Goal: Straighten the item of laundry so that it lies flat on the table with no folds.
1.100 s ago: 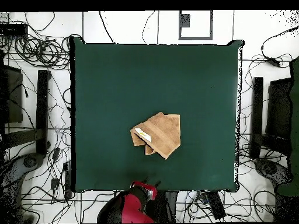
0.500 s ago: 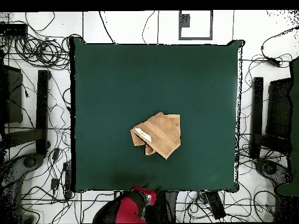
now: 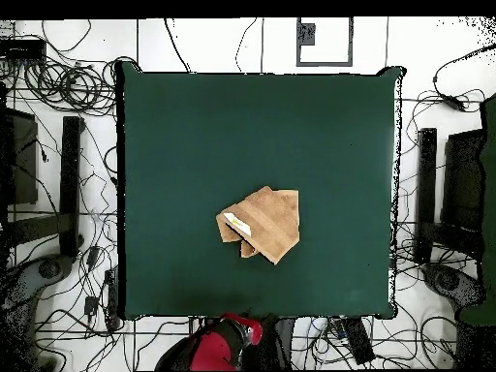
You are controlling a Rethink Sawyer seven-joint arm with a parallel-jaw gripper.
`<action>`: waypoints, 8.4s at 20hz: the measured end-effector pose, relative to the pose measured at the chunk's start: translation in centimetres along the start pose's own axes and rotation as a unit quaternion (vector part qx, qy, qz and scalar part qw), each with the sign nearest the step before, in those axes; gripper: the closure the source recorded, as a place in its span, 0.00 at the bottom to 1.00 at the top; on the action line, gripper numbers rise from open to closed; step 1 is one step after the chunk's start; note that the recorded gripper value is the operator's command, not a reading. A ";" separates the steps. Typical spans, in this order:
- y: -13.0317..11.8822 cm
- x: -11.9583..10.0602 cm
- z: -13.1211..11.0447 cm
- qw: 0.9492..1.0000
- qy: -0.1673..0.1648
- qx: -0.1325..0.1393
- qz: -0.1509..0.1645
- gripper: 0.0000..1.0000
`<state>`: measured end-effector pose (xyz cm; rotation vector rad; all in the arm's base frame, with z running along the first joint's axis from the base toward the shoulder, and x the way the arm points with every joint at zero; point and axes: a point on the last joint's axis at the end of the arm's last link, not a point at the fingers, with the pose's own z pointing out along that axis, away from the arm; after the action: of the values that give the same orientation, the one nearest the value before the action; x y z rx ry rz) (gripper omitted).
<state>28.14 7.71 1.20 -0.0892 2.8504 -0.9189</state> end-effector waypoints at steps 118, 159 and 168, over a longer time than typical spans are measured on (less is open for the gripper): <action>6.5 -7.4 5.8 0.971 -0.187 0.122 -0.084 0.00; 4.3 -8.6 7.2 0.970 -0.200 0.030 -0.137 0.00; 1.1 -8.3 9.6 0.966 -0.215 0.007 -0.145 0.00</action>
<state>37.80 3.90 -6.11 -0.6364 2.4604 -0.8424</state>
